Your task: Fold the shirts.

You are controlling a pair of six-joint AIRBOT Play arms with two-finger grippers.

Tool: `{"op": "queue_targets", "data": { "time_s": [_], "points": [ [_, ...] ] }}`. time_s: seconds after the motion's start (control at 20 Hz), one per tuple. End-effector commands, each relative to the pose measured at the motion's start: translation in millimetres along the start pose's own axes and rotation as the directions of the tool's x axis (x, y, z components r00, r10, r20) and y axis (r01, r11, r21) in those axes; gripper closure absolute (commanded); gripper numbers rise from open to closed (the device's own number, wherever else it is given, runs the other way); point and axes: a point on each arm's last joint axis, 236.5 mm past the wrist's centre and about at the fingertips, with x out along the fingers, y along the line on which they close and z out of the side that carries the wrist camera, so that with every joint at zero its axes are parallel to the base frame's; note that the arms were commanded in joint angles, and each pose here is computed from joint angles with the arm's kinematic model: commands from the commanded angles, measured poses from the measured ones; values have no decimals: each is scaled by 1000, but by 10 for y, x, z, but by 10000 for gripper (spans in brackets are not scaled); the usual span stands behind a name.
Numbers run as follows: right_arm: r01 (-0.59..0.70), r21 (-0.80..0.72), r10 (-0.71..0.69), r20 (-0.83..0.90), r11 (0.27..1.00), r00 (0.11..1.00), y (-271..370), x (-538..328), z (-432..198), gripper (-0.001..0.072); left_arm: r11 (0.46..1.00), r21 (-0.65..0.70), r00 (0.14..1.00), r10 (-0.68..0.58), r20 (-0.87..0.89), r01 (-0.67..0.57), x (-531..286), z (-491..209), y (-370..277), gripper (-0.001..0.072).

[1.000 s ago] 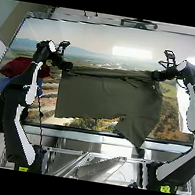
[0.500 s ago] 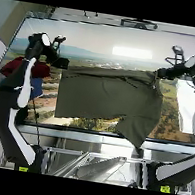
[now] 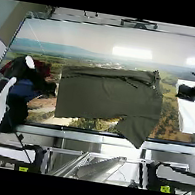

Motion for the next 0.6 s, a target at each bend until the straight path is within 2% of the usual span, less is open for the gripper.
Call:
{"op": "queue_targets", "data": {
  "time_s": [0.0, 0.1, 0.25, 0.45, 0.5, 0.55],
  "points": [
    [-38, 164, 42, -21, 986, 999, -301, -92, -475, 449, 990, -40, 990, -137, 23, 138, 368, -328, -152, 355],
    [-42, 247, 56, -52, 968, 997, -485, -75, -713, 277, 975, -45, 976, -214, 41, 215, 475, -359, -289, 356],
    [-73, 303, 106, -95, 950, 990, -590, 21, -995, 276, 953, -52, 954, -299, 21, 299, 578, -489, -471, 356],
    [-162, 316, 211, -126, 935, 969, -384, 232, -1204, 276, 904, -48, 905, -425, 32, 426, 544, -513, -759, 360],
    [-196, 320, 250, -137, 927, 959, -275, 301, -1268, 276, 905, -43, 906, -422, 36, 423, 534, -496, -753, 476],
    [-210, 327, 271, -154, 922, 950, -198, 375, -1340, 277, 907, -29, 907, -420, 43, 421, 513, -466, -752, 670]
  ]
}}
